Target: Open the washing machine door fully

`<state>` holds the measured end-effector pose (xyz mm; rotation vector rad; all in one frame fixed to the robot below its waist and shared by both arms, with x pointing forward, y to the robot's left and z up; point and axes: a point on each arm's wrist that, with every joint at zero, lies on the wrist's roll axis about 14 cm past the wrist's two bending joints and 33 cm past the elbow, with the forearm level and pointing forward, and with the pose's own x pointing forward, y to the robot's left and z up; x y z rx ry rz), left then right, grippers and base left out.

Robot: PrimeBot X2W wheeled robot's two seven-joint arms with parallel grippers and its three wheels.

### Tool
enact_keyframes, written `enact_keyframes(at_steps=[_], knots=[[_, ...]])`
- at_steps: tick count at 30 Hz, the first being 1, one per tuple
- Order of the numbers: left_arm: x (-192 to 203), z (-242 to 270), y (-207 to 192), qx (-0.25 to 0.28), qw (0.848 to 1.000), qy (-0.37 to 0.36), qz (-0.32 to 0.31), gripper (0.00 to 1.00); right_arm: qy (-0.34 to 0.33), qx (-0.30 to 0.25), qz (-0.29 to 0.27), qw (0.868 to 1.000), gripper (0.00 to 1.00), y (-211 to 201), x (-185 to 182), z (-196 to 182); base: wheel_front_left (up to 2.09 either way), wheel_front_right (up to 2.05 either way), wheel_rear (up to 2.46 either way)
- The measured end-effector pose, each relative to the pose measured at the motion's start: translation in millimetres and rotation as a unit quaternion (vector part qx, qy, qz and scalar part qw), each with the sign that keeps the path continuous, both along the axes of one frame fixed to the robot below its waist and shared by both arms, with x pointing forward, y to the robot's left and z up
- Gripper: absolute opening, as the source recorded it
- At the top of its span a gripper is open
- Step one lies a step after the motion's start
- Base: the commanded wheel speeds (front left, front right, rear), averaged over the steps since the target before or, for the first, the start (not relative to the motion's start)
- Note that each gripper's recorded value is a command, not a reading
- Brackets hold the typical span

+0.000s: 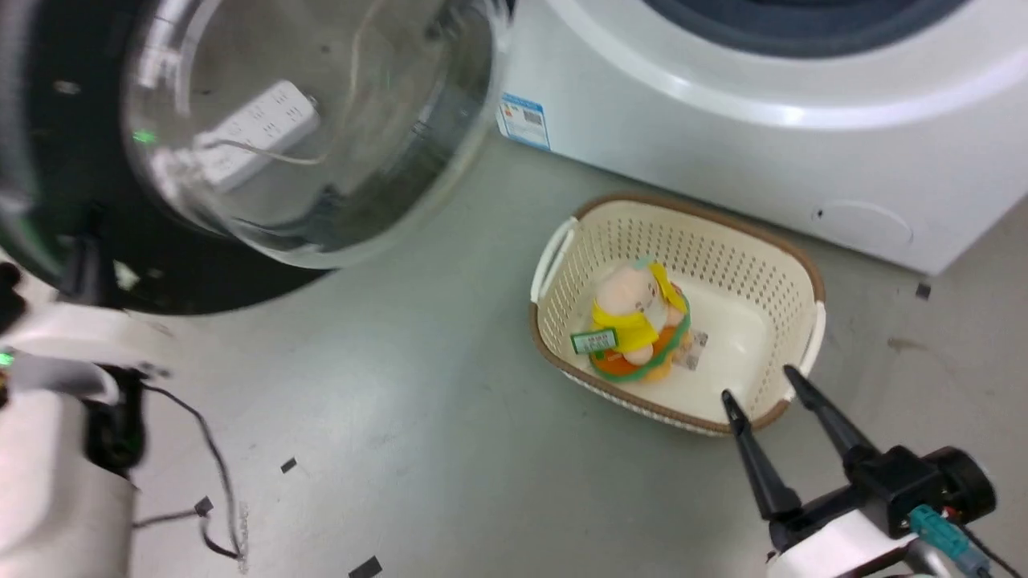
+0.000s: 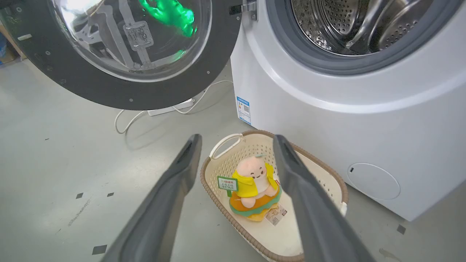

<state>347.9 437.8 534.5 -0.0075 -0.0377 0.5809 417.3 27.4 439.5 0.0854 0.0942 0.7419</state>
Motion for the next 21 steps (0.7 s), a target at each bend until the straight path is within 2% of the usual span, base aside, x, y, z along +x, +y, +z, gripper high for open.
enact_keyframes(at_steps=[11,15,21], knots=[[17.9,-13.9,68.5,-0.007,0.996,0.046,0.075,0.0,0.021,-0.019,-0.04,0.999,1.0,-30.4,19.0,-25.2,0.0,0.0,0.0],[26.1,-22.1,67.8,-0.008,0.996,0.061,0.068,0.0,0.024,-0.027,-0.052,0.998,1.0,-40.3,22.4,-30.6,0.0,0.0,0.0],[34.6,-0.1,58.3,0.016,0.998,0.038,0.046,0.0,0.007,-0.023,-0.055,0.998,1.0,-41.2,20.2,-17.0,0.0,0.0,0.0]])
